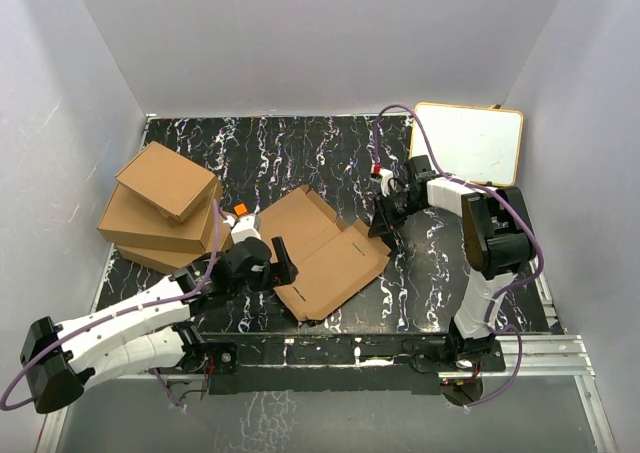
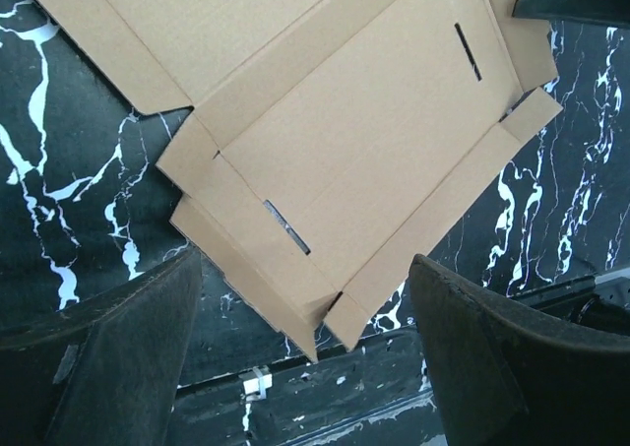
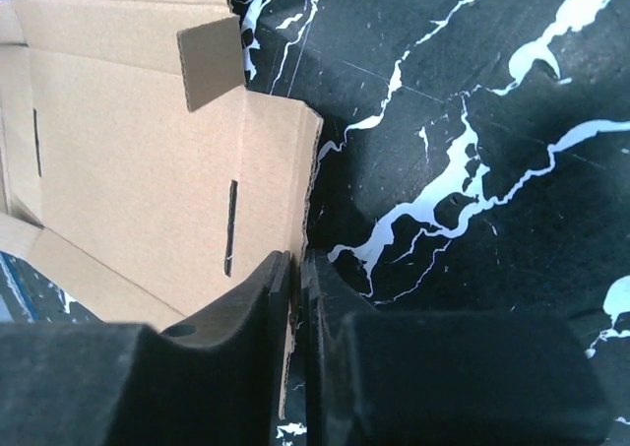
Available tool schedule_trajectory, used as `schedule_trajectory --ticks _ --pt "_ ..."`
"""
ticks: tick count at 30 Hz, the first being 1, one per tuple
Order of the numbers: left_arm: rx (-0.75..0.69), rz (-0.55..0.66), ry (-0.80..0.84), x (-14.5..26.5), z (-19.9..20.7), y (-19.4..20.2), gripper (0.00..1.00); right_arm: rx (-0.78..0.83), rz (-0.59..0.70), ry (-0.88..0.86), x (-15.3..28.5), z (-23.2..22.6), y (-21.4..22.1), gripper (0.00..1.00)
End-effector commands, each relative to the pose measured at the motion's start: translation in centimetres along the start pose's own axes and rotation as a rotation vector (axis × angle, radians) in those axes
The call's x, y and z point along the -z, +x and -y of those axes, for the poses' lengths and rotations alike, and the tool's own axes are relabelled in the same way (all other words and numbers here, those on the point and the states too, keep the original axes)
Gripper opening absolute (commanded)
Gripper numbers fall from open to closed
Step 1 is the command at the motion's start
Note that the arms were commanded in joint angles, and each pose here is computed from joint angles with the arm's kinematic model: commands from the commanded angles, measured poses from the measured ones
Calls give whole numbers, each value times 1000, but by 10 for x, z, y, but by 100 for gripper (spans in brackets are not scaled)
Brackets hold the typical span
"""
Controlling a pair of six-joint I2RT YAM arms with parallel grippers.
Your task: Fold the paper box
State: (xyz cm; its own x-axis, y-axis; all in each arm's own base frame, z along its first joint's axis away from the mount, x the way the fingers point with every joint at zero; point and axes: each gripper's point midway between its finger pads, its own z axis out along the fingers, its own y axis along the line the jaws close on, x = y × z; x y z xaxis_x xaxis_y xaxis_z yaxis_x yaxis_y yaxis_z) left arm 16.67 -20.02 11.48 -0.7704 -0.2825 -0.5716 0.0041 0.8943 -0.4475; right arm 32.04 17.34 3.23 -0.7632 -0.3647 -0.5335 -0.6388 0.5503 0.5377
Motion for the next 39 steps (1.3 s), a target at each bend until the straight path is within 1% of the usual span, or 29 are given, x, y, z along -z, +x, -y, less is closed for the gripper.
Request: schedule_trajectory --ticks 1,4,8,13,15,16,19,22,24,26,27,30,31,35,37,39 --pt "-15 -10 81 0 24 -12 83 15 80 59 15 7 -17 12" --pt "-7 -14 104 -5 30 -19 83 -9 136 107 37 19 -16 8" --pt "1 -31 150 -12 39 -28 83 18 212 181 73 29 -16 8" --pt "47 -41 253 -22 58 -40 84 37 233 289 110 54 -4 8" --pt "69 -38 274 -26 64 -45 85 58 221 318 118 59 3 10" --pt "84 -38 283 -29 65 -49 86 62 218 333 120 60 5 14" --pt "130 -54 318 -41 73 -57 87 67 212 346 122 61 8 32" --pt "172 -61 334 -54 77 -66 88 81 209 390 129 66 6 46" --pt "180 -60 326 -63 78 -70 88 93 230 410 137 65 1 53" --pt "196 -42 298 -74 75 -76 88 112 282 393 145 56 -4 59" --pt "199 -30 293 -78 75 -79 87 127 309 376 147 49 -6 60" --pt "204 4 248 -92 66 -87 86 178 378 316 151 27 -14 60" --pt "202 12 238 -96 64 -90 84 194 399 288 151 19 -16 61" --pt "173 -5 174 -117 49 -97 77 228 473 78 140 -19 -18 60" --pt "142 -15 143 -125 45 -100 75 216 451 19 130 -26 -13 57" --pt "122 -21 103 -133 37 -101 73 196 394 19 117 -20 -10 49"
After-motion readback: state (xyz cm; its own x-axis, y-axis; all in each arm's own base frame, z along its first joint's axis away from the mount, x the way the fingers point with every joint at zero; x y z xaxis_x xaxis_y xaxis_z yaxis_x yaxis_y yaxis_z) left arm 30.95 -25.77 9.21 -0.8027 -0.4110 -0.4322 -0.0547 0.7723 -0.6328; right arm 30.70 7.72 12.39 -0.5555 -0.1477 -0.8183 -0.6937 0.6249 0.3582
